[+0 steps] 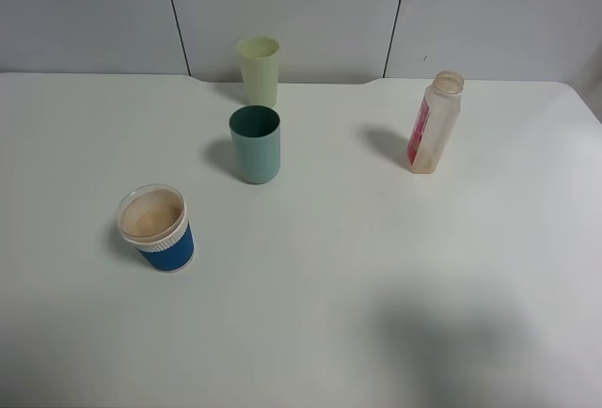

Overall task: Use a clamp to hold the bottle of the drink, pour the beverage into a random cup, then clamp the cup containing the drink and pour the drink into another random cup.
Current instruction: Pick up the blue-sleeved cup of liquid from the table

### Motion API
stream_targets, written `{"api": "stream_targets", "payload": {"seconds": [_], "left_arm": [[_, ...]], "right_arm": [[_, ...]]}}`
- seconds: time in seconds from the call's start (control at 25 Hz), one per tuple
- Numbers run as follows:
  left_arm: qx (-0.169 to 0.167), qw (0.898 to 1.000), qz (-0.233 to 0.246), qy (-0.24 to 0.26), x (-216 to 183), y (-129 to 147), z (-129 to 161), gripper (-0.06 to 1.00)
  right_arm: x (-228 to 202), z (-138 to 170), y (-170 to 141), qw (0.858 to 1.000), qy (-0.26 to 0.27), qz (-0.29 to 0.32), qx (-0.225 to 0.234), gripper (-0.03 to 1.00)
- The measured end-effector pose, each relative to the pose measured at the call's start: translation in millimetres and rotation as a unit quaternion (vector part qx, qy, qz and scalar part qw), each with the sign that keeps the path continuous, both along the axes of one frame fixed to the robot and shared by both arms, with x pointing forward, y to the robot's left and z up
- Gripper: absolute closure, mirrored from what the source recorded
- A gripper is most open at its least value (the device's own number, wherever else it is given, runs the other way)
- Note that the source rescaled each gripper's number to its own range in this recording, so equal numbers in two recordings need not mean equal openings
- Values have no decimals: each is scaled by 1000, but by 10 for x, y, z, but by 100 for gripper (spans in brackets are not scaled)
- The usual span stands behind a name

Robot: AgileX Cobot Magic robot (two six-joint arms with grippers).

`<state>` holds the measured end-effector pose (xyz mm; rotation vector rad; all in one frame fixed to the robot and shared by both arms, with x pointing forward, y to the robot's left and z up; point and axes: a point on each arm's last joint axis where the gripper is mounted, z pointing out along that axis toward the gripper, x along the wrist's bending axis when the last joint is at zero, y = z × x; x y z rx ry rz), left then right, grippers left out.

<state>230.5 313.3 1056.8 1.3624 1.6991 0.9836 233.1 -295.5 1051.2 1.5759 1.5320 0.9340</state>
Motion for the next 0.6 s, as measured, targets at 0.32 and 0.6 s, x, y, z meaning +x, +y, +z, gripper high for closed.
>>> {"api": "stream_targets", "payload": {"seconds": [0.32,0.6], "left_arm": [[0,1000,0,0,0,0,0,6],[0,1000,0,0,0,0,0,6]], "right_arm": [[0,0,0,1000,0,0,0,-3],[0,0,1,1000,0,0,0,-3]]}}
